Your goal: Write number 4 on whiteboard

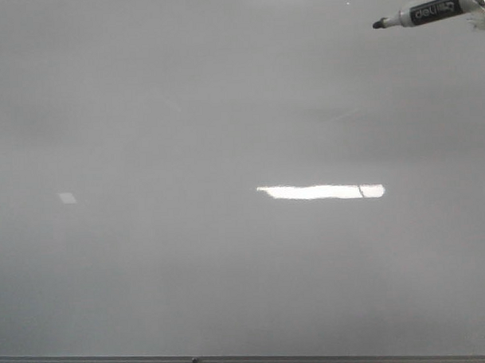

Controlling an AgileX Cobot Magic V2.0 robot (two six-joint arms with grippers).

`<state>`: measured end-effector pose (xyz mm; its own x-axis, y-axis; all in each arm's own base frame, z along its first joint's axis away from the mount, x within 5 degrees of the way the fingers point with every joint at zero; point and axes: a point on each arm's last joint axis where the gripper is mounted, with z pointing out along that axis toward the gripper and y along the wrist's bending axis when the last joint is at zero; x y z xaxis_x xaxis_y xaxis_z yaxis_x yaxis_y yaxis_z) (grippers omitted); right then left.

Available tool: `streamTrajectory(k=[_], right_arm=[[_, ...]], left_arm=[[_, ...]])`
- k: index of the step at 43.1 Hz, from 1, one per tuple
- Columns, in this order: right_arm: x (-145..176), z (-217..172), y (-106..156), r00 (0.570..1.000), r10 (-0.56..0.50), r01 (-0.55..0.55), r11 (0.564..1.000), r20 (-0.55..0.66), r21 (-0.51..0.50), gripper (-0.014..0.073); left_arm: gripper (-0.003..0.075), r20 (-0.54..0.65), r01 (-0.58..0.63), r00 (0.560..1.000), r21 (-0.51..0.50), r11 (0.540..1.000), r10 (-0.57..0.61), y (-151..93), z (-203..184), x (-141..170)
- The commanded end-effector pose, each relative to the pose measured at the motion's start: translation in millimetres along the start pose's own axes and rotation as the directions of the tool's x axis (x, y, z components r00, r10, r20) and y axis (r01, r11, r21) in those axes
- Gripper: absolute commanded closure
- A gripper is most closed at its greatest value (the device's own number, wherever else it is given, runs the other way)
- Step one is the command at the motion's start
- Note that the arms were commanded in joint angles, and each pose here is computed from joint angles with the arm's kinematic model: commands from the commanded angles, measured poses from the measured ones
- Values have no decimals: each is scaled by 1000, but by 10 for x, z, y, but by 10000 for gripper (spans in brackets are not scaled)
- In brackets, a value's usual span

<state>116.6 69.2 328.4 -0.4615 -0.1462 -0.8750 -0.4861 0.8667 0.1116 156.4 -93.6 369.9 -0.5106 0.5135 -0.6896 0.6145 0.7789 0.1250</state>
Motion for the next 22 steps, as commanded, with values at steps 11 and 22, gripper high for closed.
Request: streamTrajectory(k=[11,22], right_arm=[[-424,228,-78,983,-2,-8,999,184,51,663],[-736,523,-241,987,25,-43,993,157,113,663]], left_arm=[[251,109,19,994,-9,1000,-18,12,-101,-110],[251,109,19,994,-9,1000,-18,12,-101,-110]])
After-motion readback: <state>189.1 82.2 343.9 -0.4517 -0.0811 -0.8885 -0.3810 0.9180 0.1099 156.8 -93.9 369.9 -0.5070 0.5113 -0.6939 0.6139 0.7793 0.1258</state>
